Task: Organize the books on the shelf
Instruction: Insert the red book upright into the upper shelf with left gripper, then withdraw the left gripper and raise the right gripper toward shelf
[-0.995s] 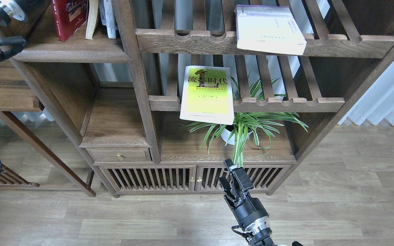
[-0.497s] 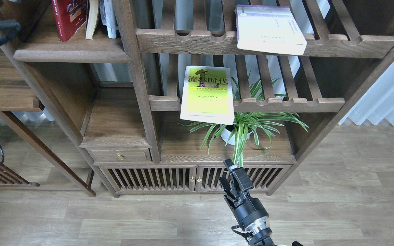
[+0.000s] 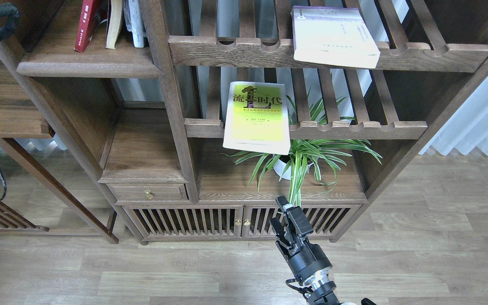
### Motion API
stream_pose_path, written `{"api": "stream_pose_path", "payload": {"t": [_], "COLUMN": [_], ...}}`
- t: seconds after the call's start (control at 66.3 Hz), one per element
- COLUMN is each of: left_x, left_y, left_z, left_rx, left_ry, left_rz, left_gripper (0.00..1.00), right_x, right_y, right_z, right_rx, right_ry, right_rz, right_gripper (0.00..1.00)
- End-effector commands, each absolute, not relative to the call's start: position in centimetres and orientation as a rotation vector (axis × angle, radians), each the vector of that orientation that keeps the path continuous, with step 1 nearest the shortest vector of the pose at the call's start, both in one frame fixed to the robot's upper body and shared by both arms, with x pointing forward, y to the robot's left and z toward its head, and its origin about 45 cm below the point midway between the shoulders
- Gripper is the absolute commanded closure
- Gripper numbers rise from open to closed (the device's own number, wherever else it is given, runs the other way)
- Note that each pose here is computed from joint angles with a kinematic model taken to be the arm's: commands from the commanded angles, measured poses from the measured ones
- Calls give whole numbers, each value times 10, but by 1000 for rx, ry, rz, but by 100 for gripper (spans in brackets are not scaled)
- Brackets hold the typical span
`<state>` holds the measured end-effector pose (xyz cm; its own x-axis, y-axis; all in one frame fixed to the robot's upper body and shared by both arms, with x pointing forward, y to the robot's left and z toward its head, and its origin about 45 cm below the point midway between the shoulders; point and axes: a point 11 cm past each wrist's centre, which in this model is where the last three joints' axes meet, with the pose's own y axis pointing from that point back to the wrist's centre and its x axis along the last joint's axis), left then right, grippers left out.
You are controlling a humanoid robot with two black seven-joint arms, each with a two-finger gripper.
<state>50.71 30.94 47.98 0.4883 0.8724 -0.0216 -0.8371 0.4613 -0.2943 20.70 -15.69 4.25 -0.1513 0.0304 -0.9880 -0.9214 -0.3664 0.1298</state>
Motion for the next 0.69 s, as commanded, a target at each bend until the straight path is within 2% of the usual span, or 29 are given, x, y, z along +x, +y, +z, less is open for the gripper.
{"api": "stream_pose_path", "payload": {"t": [0.0,0.09,0.392,0.528,0.678], "left_x": [489,464,415,392,381], "left_y": [310,311,339,349,379], "left_z": [474,467,477,460,441], "left_rx": [-291,-286,-300,-311,-327], "left_ry": [-95,-95,-127,-96,-61], "left_rz": [999,943,917,923,991], "left_gripper": [30,29,29,29,29], "right_x": [210,212,218,218,219], "right_y": [-158,-155,-149,-149,-150], "right_z": [45,50,62,62,63], "right_rx": [-1361,-1371,-1390,-1390,-1390], "right_ry": [1063,1042,993,993,994], "right_rz": [1611,1607,1595,1595,1590], "right_gripper": [1,1,1,1,1]}}
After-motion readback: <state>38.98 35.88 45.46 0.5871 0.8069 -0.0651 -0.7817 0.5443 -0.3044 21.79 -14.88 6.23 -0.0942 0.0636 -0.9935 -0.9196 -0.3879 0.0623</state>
